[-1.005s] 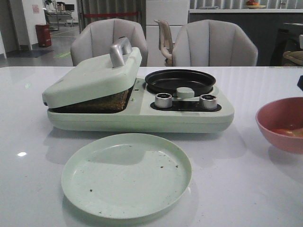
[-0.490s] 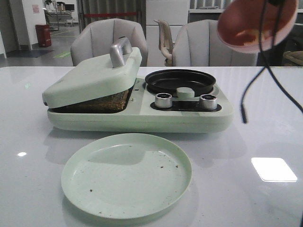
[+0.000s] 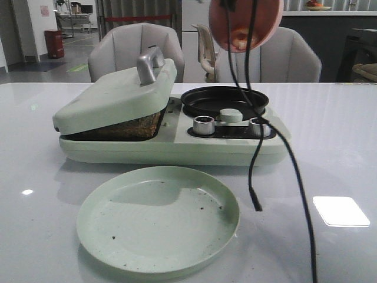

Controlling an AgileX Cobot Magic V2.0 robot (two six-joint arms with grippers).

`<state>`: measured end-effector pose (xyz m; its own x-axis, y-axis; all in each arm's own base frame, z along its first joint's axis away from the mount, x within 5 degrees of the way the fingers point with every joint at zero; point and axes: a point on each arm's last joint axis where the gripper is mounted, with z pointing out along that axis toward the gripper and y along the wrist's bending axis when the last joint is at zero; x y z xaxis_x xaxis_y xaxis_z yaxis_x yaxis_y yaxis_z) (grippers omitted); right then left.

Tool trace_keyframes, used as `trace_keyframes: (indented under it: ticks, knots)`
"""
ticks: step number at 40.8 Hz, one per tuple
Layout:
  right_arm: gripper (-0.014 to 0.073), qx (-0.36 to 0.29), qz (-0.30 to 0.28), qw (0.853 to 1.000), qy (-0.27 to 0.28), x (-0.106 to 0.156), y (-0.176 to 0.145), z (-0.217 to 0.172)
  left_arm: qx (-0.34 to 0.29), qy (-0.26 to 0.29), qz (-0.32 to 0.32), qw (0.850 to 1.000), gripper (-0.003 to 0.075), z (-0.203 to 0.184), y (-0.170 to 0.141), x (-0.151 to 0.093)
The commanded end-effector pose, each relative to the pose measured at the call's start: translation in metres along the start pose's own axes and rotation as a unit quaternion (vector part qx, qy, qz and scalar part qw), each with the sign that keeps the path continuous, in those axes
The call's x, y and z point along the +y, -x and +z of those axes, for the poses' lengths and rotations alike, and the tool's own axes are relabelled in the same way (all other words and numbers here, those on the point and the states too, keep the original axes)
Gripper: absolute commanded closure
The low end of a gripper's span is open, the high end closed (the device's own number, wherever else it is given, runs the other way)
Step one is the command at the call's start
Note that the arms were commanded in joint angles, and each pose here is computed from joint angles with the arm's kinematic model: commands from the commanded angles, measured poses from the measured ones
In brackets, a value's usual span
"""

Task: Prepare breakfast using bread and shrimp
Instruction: 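Lift the pink bowl and tip the shrimp into the black pan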

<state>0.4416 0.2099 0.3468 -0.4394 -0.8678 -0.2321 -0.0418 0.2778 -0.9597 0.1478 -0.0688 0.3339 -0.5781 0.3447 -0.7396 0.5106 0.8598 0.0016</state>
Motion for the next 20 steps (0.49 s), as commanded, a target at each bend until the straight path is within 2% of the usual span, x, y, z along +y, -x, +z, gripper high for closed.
trace_keyframes:
  ticks: [1,8,20]
  knots:
    - [0.0551,-0.021,-0.015,0.994,-0.108,-0.0446,0.0026,-0.0141,-0.051,0.003,-0.005,0.999,0.0619,-0.0073,0.0128,-0.0007]
    - [0.0551,-0.018,-0.031,0.992,-0.12,-0.0391,0.0044,-0.0112,-0.051,0.003,-0.005,0.999,0.0619,-0.0073,0.0128,-0.0007]
    - [0.0551,-0.007,-0.036,0.989,-0.143,-0.0474,0.0017,-0.0141,-0.051,0.003,-0.005,0.999,0.0619,-0.0073,0.0128,-0.0007]
